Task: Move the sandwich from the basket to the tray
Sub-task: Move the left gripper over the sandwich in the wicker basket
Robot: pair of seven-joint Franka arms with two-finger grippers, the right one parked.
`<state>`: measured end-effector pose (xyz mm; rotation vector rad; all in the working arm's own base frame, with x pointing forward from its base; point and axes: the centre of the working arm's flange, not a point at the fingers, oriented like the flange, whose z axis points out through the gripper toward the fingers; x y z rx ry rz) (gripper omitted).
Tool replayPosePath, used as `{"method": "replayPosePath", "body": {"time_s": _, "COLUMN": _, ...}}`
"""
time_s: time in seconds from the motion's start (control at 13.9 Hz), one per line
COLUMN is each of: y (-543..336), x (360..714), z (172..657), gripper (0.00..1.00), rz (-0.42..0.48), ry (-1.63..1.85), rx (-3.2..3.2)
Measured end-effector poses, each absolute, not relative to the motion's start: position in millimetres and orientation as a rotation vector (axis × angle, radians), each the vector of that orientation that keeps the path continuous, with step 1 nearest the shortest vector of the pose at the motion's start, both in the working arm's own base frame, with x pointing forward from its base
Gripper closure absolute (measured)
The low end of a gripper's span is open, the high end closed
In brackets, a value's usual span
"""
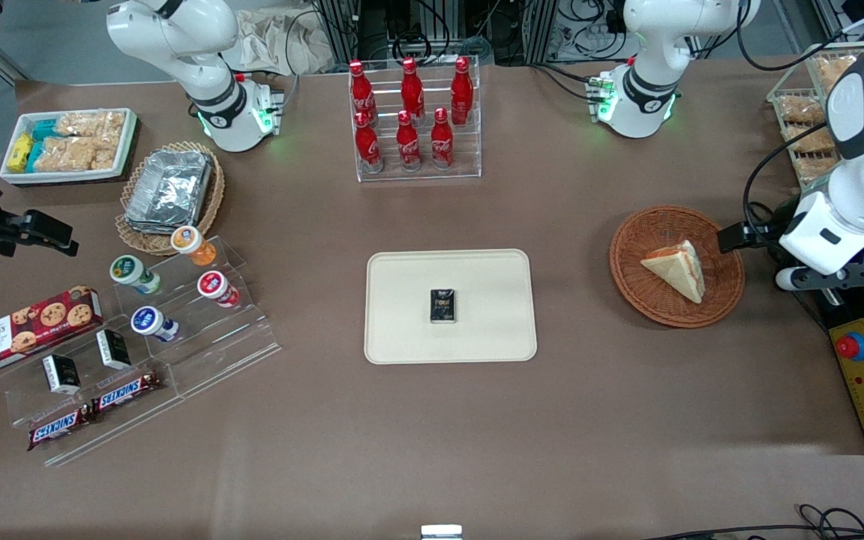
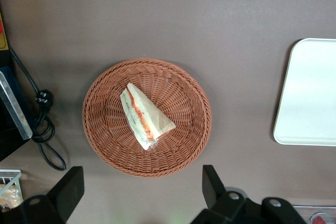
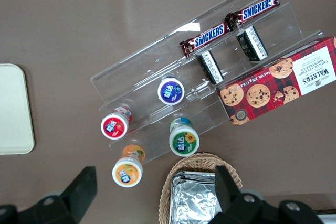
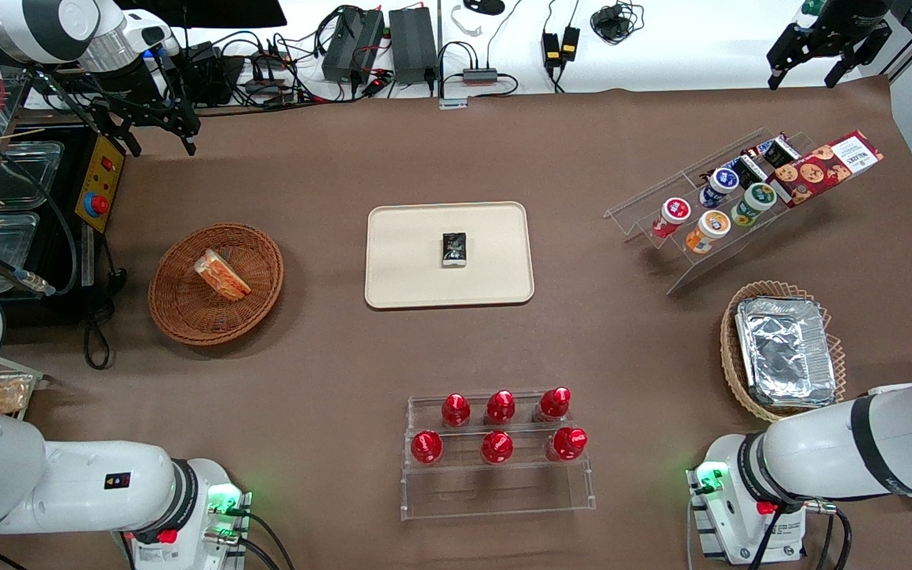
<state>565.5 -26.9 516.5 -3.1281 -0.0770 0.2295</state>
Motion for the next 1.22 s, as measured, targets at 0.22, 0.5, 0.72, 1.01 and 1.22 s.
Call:
{"method": "replayPosePath", "body": {"time_s": 0.22, "y": -26.9, "x": 566.0, "z": 516.8, "gripper": 0.00, "rz": 0.223, "ry": -0.077, "rx": -3.129}}
{"method": "replayPosePath", "body": {"time_s": 0.5, "y": -26.6, "x": 566.1, "z": 516.5, "gripper": 0.00, "rz": 0.224, "ry": -0.078, "rx": -3.129}}
{"method": "replayPosePath", "body": {"time_s": 0.72, "y": -26.1, "x": 566.2, "z": 516.5, "gripper": 0.00, "rz": 0.224, "ry": -0.079, "rx": -3.128}}
{"method": "replayPosePath", "body": {"time_s": 1.01, "y": -22.6, "x": 566.3, "z": 516.5, "gripper": 0.00, "rz": 0.224, "ry": -0.089, "rx": -3.128}}
{"method": "replayPosePath", "body": {"time_s": 1.22, "y": -20.6, "x": 566.4, "z": 509.5, "gripper": 0.00, "rz": 0.203, "ry": -0.112, "rx": -3.129}}
